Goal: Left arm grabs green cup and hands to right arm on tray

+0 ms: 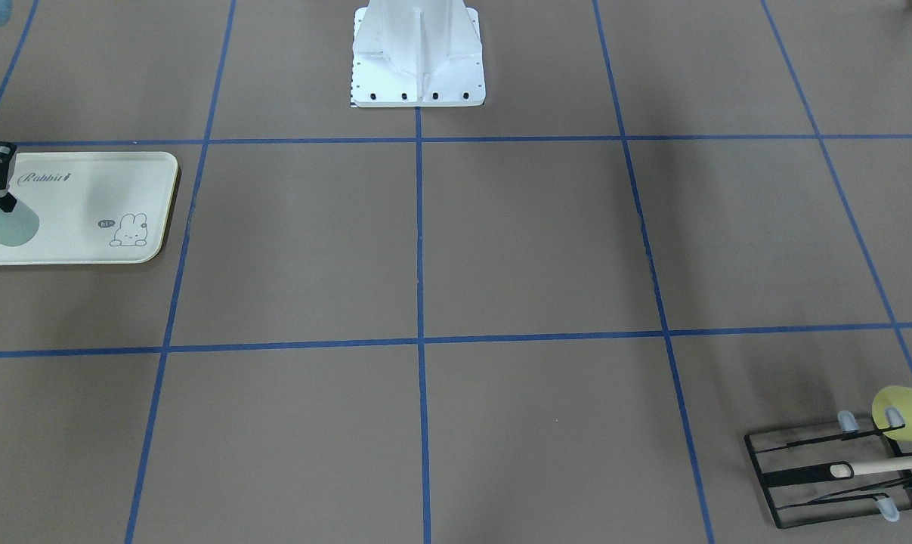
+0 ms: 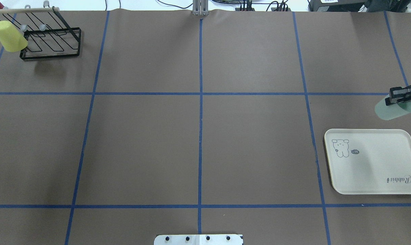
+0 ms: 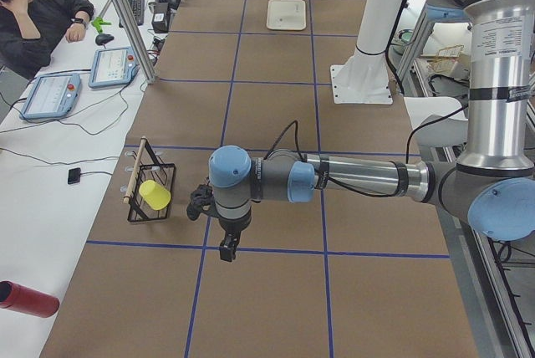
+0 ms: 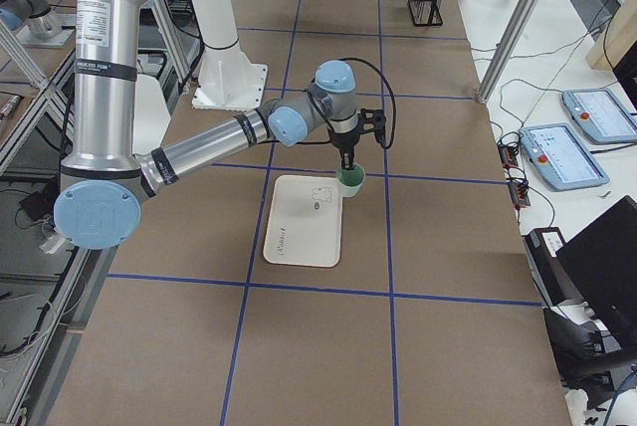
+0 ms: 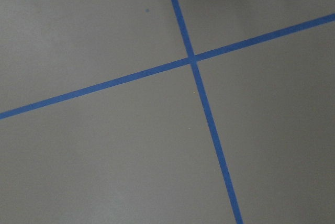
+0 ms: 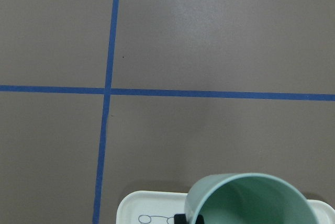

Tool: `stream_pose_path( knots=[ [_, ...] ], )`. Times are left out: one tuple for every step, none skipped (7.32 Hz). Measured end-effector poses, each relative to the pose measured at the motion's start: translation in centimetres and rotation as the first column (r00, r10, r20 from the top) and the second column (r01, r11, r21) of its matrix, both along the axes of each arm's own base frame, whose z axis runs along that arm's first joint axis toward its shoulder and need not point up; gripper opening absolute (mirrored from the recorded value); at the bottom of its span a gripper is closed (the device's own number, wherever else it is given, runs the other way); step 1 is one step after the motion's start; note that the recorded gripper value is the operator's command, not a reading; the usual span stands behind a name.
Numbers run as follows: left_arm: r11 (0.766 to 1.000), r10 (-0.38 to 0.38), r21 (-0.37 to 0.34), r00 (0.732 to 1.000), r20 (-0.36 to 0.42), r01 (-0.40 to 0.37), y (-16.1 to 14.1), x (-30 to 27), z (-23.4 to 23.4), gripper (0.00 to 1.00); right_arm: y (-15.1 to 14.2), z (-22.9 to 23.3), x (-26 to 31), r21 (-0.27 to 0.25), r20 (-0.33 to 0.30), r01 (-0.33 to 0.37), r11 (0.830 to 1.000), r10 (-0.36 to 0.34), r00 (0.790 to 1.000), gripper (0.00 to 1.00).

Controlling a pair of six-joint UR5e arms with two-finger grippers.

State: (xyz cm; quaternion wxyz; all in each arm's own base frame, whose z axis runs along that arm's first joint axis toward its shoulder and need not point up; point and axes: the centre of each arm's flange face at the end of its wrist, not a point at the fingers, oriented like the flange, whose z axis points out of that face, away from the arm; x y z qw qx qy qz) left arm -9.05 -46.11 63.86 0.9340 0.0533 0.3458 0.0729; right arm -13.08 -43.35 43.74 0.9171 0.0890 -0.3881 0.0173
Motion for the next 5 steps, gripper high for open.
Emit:
stream_pose_path(
  knots=[
    [0.998,-0.046,-0.037,0.998,-0.042,0.044,0.2,-0.4,0.4,1.00,0.6,0.6,-0.2,-0.004,-0.005,0.007,1.000,-0.007,1.000,0.00],
    [0.996,-0.069,-0.056,0.995,-0.072,0.065,0.2,-0.4,0.4,1.00,1.6,1.5,-0.8,-0.001,-0.016,0.018,1.000,-0.018,1.000,0.00],
    [0.995,-0.078,-0.064,0.993,-0.086,0.073,0.2,-0.4,0.3,1.00,2.7,2.3,-1.7,0.002,-0.026,0.032,0.999,-0.032,0.999,0.00],
    [0.995,-0.082,-0.067,0.992,-0.092,0.075,0.2,-0.4,0.3,1.00,3.7,2.7,-3.2,-0.001,-0.043,0.045,0.999,-0.045,0.998,0.00],
    [0.995,-0.084,-0.069,0.992,-0.094,0.078,0.2,-0.4,0.2,1.00,4.6,2.9,-5.3,-0.005,-0.066,0.047,0.999,-0.047,0.997,0.00]
  ],
)
